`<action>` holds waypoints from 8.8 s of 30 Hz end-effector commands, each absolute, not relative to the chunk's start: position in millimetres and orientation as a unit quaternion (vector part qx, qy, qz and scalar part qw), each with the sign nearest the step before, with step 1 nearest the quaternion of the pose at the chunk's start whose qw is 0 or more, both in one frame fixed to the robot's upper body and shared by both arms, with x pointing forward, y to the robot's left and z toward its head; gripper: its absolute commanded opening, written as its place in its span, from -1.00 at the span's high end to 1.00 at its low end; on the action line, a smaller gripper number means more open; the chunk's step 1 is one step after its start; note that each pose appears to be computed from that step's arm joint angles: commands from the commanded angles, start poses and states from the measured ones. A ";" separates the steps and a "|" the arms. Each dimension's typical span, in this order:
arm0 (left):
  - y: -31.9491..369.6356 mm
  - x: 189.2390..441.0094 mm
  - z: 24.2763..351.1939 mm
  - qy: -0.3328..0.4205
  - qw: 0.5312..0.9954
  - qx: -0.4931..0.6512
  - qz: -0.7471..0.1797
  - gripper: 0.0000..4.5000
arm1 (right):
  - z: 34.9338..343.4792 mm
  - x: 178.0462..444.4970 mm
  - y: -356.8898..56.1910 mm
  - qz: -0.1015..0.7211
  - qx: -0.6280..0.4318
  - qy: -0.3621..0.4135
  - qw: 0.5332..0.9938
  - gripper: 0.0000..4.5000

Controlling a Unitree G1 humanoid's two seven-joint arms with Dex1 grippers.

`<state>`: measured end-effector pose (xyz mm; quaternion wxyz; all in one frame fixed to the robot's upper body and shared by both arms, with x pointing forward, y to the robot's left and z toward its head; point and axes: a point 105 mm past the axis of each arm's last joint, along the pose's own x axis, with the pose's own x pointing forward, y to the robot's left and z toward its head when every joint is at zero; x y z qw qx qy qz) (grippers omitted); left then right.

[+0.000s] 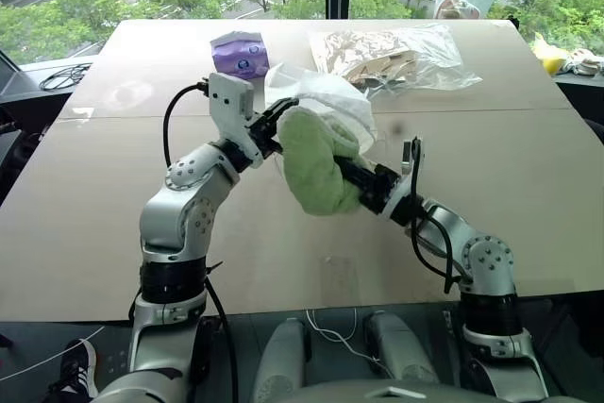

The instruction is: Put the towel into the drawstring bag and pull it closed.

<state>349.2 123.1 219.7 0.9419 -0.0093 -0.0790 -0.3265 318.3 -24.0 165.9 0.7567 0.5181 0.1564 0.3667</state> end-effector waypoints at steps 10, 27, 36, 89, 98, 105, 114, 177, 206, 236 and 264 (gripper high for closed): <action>107.6 329.3 221.1 -0.085 0.917 0.005 -0.390 0.97 | 179.7 336.0 -24.0 0.365 0.533 0.178 0.743 1.00; 91.3 314.0 206.6 -0.063 0.898 0.001 -0.435 0.97 | 201.4 334.2 14.2 0.384 0.530 0.224 0.722 1.00; 84.0 300.1 204.8 -0.055 0.879 0.005 -0.474 0.97 | 167.7 353.7 -10.5 0.369 0.423 0.228 0.796 1.00; 113.9 336.5 196.0 -0.048 0.914 -0.031 -0.401 1.00 | 138.2 314.7 -46.3 0.403 0.340 0.205 0.824 -0.56; 112.7 334.8 192.2 -0.041 0.913 -0.027 -0.406 1.00 | 132.3 301.8 -28.0 0.447 0.278 0.192 0.828 -0.94; 112.5 332.2 188.4 -0.036 0.912 -0.025 -0.407 1.00 | 149.8 320.2 -13.7 0.408 0.361 0.167 0.822 -0.94; 111.6 330.4 185.2 -0.032 0.912 -0.025 -0.409 1.00 | 144.3 354.4 -18.5 0.290 0.405 0.188 0.846 -0.71; 95.4 309.2 215.9 -0.025 0.833 -0.152 -0.532 1.00 | 187.7 345.1 -8.8 0.356 0.390 0.114 0.842 -0.20; 113.5 329.3 218.1 -0.043 0.867 -0.167 -0.468 1.00 | 123.2 363.0 -119.1 0.246 -0.176 -0.013 0.953 -0.20; 172.0 298.0 212.9 -0.005 0.879 -0.164 -0.447 0.15 | 129.8 371.2 -116.7 0.207 -0.096 -0.029 0.973 1.00; 161.4 299.6 104.9 0.055 0.871 0.133 -0.470 0.15 | 134.0 371.5 -116.9 0.198 -0.086 -0.029 0.976 1.00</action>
